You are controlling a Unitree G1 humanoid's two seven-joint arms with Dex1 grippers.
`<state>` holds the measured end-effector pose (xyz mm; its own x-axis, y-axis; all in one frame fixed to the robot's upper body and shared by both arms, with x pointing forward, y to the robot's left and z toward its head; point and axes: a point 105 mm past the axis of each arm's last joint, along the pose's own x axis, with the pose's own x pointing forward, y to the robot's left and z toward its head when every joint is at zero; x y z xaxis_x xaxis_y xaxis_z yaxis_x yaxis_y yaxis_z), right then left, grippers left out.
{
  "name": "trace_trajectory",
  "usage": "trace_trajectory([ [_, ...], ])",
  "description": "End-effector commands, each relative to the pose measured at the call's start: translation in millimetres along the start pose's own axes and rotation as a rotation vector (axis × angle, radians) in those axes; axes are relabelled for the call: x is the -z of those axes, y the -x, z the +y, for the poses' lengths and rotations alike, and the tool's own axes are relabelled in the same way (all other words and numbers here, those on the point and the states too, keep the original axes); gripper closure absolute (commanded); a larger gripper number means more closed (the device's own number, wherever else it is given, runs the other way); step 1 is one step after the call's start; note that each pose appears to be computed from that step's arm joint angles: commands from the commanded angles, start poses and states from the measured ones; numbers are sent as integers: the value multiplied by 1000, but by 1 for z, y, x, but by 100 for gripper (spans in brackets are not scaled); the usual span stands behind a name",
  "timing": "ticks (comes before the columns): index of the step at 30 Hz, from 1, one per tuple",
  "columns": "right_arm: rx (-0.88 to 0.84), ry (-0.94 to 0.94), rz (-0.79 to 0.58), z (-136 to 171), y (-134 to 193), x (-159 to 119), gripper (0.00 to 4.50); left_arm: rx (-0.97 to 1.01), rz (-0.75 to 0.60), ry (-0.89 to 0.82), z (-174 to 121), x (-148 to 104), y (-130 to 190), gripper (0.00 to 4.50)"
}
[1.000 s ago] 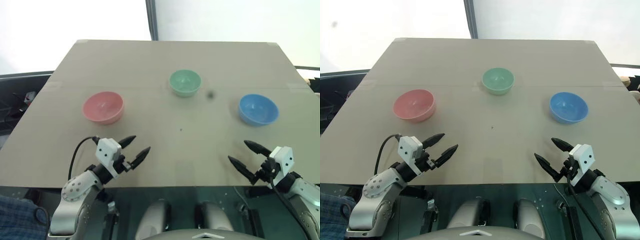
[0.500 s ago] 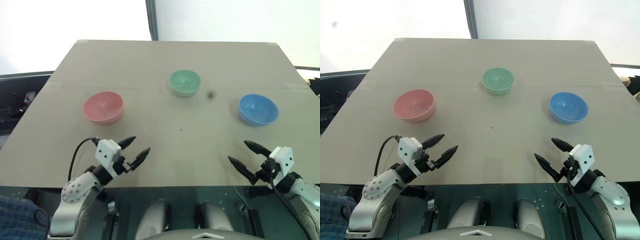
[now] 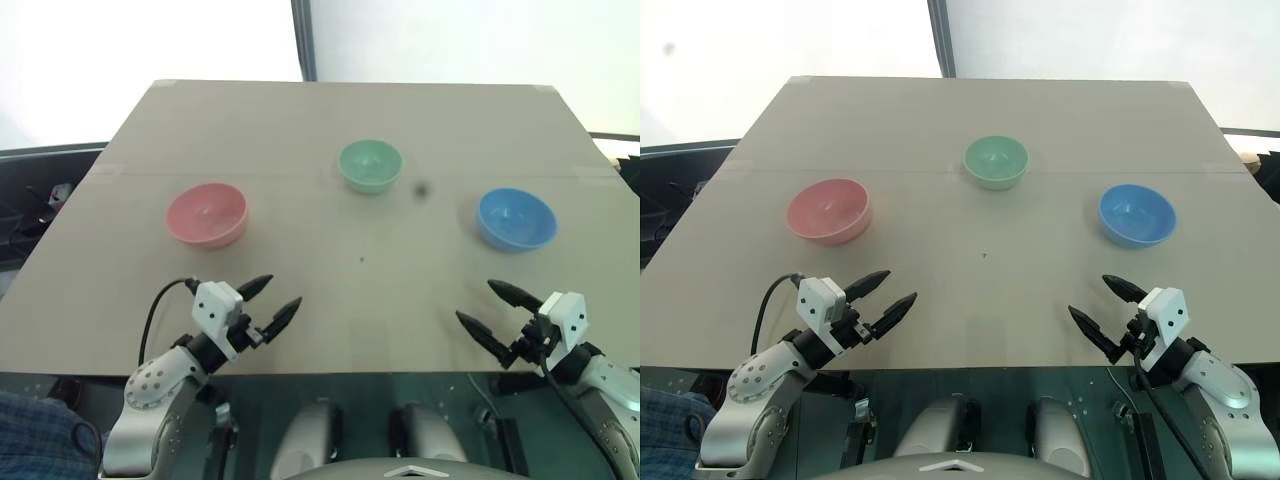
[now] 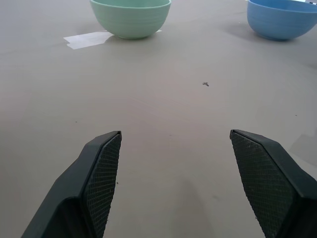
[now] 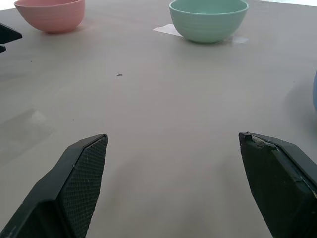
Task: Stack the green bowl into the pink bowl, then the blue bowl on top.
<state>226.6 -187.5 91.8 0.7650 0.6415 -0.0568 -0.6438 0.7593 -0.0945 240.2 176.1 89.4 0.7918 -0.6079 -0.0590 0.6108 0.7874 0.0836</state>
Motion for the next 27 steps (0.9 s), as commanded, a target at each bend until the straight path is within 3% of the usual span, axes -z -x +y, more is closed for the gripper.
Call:
trace_trajectory([
  [1,-34,41,-70,4,-6,-21,6,1,-4,-29,2,-4,-1,79],
  [8,-111,72,-198,9,-20,-60,6,-28,88,-93,12,3,-15,79],
  [13,-193,102,-239,21,-27,-83,6,-83,225,-310,31,9,-24,79],
  [19,-287,115,-236,35,-29,-95,6,-147,245,-429,45,-17,-43,79],
  [27,-301,122,-216,34,-32,-91,6,-279,208,-633,67,-71,-56,79],
])
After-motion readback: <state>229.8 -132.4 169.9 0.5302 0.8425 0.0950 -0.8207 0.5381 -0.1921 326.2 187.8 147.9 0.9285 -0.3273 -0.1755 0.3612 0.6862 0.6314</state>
